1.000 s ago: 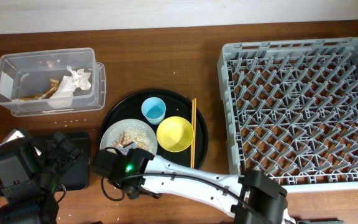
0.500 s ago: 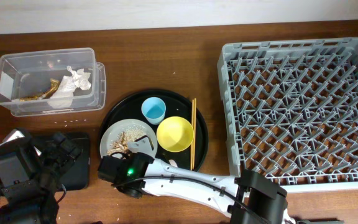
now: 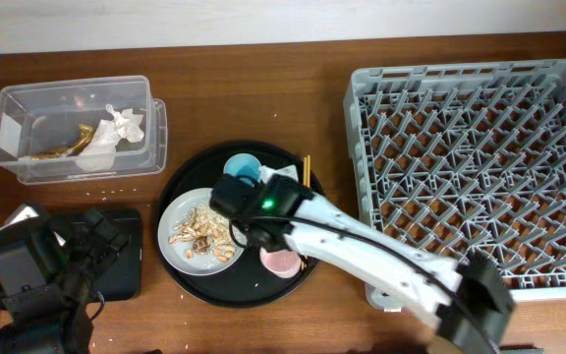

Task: Sort waste into correct bins and load items into the dishwasher rack
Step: 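Reach the right gripper to the pink cup and grasp its rim, then carry the pink cup to the rack and set it down with the right gripper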

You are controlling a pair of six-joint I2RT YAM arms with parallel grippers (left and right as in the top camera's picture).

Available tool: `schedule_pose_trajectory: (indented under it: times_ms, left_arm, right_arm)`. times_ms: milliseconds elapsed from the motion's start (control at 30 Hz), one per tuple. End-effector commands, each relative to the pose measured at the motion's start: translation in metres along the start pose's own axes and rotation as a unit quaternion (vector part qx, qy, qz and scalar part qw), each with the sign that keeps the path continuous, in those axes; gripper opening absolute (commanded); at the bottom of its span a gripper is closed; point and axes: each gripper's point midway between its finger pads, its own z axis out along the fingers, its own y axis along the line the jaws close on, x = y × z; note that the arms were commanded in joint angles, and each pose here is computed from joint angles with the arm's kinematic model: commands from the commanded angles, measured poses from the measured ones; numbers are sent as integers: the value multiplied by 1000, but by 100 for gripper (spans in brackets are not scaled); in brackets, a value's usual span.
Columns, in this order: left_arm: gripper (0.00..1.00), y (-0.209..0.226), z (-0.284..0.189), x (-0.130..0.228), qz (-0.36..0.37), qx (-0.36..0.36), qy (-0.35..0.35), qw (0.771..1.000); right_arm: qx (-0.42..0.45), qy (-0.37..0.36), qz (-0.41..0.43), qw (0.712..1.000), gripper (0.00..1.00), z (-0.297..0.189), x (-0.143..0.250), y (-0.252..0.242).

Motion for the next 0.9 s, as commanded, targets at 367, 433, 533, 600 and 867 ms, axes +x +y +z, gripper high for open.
schedule_pose_trajectory:
  times_ms: [367, 433, 533, 600, 867]
  left_arm:
    - [99, -1, 0, 0, 2, 3, 0, 1000]
    - [99, -1, 0, 0, 2, 3, 0, 1000]
    - [99, -1, 0, 0, 2, 3, 0, 1000]
    - [99, -1, 0, 0, 2, 3, 0, 1000]
    - [99, -1, 0, 0, 2, 3, 0, 1000]
  right_arm:
    - [-129, 108, -136, 976, 48, 30, 56, 90]
    - [-128, 110, -137, 976, 46, 42, 62, 91]
    - [-136, 103, -134, 976, 36, 48, 61, 96]
    - [-137, 99, -133, 977, 17, 48, 59, 97]
    - [-163, 62, -162, 971, 4, -65, 23, 50]
